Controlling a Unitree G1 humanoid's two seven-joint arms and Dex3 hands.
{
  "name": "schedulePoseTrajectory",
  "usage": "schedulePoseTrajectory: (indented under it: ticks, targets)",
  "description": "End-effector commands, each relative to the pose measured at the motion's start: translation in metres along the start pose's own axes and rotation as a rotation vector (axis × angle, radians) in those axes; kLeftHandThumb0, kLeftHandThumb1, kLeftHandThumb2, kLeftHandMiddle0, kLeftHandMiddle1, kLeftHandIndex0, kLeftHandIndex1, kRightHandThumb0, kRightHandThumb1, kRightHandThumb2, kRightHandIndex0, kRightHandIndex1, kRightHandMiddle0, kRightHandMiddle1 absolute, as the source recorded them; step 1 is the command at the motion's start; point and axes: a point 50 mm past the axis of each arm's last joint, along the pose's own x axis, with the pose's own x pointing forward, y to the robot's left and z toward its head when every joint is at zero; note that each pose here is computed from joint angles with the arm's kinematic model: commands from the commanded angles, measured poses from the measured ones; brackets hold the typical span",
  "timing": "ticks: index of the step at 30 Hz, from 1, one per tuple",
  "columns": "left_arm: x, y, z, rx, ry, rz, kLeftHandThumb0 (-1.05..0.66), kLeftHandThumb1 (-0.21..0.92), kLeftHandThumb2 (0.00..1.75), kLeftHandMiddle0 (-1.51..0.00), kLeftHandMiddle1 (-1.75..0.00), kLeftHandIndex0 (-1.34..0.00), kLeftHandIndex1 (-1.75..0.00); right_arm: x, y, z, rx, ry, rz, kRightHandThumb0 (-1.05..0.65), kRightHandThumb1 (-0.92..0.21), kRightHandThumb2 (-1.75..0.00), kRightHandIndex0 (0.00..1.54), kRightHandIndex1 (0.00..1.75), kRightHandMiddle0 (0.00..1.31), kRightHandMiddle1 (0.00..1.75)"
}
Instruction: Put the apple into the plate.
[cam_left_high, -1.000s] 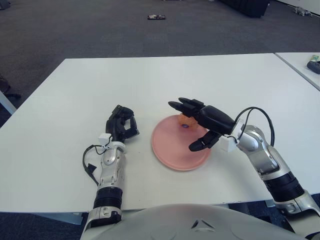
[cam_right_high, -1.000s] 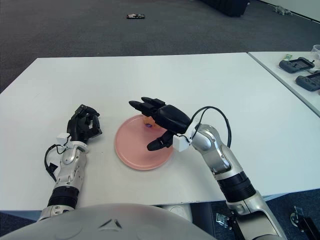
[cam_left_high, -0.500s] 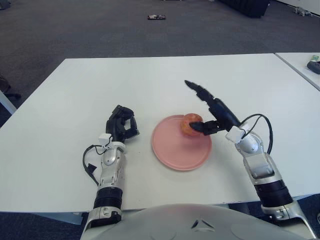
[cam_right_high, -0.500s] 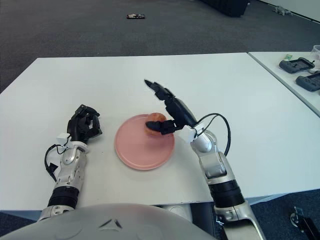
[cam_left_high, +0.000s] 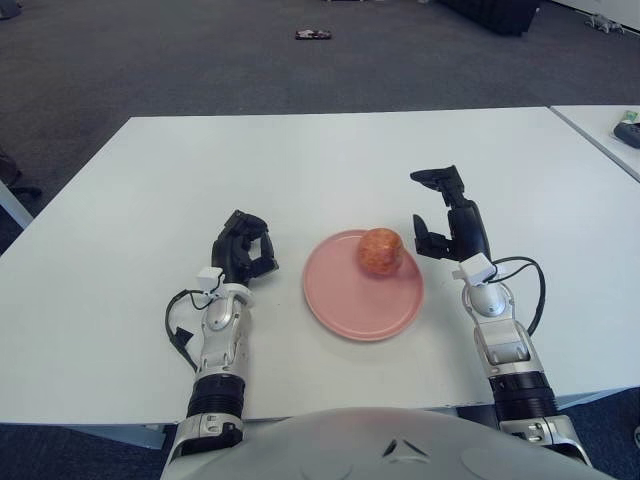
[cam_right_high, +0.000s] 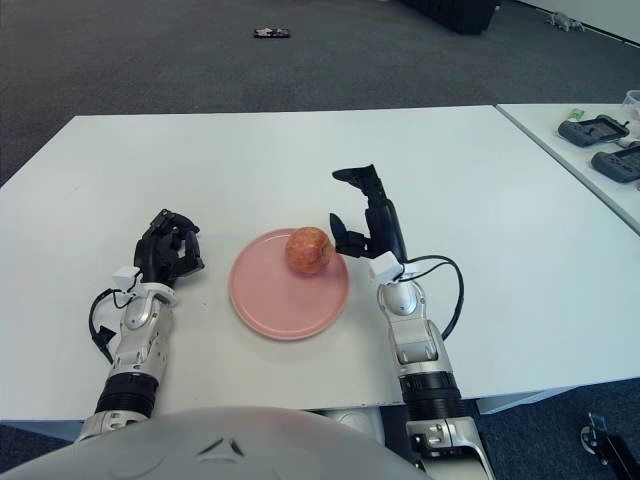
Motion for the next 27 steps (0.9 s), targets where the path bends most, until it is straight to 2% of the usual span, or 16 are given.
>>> schedulePoseTrajectory:
  ticks: [1,4,5,7,10,12,18,21,27]
  targets:
    - [-0.009,0.007,-0.021,0.004,0.105,0.028,-0.51,0.25,1.41,-1.17,-1.75,-0.67,-1.75,0.0,-0.001,-0.002,0.027,0.018,-0.047,-0.41,-0.68,-1.28,0.1,1.28,0.06,1.59]
    - [-0.008,0.008,-0.021,0.008,0.106,0.029,-0.51,0.25,1.42,-1.17,-1.75,-0.67,-1.75,-0.002,0.0,-0.006,0.024,0.058,-0.084,-0.39,-0.67,-1.29,0.11,1.29,0.07,1.6]
    - [-0.008,0.008,-0.021,0.01,0.106,0.029,-0.51,0.24,1.42,-1.18,-1.75,-0.67,-1.75,-0.002,0.0,-0.007,0.022,0.071,-0.095,-0.38,-0.76,-1.03,0.15,1.29,0.12,1.65]
    - [-0.008,0.009,-0.021,0.012,0.106,0.031,-0.51,0.24,1.42,-1.19,-1.75,-0.68,-1.75,-0.004,0.0,-0.01,0.016,0.094,-0.113,-0.36,-0.85,-0.73,0.2,1.29,0.16,1.71]
    - [-0.007,0.009,-0.021,0.012,0.108,0.034,-0.52,0.24,1.43,-1.19,-1.75,-0.68,-1.75,-0.008,-0.002,-0.019,0.007,0.153,-0.144,-0.35,-0.9,-0.6,0.27,1.29,0.18,1.73]
    - [-0.007,0.009,-0.021,0.011,0.109,0.035,-0.52,0.23,1.43,-1.19,-1.75,-0.68,-1.75,-0.009,-0.003,-0.024,0.001,0.186,-0.158,-0.35,-0.91,-0.56,0.31,1.3,0.19,1.74]
    - [-0.007,0.008,-0.021,0.009,0.106,0.034,-0.52,0.23,1.43,-1.19,-1.75,-0.69,-1.75,-0.013,-0.005,-0.034,-0.04,0.239,-0.181,-0.35,-0.85,-0.62,0.41,1.32,0.23,1.75]
    - [-0.008,0.008,-0.021,0.011,0.102,0.037,-0.52,0.23,1.44,-1.19,-1.75,-0.69,-1.75,-0.016,-0.003,-0.04,-0.073,0.269,-0.177,-0.37,-0.74,-0.78,0.49,1.39,0.3,1.75]
    - [-0.007,0.008,-0.021,0.009,0.099,0.039,-0.52,0.23,1.44,-1.18,-1.75,-0.69,-1.75,-0.021,0.0,-0.049,-0.073,0.301,-0.153,-0.4,-0.61,-0.96,0.65,1.55,0.39,1.75]
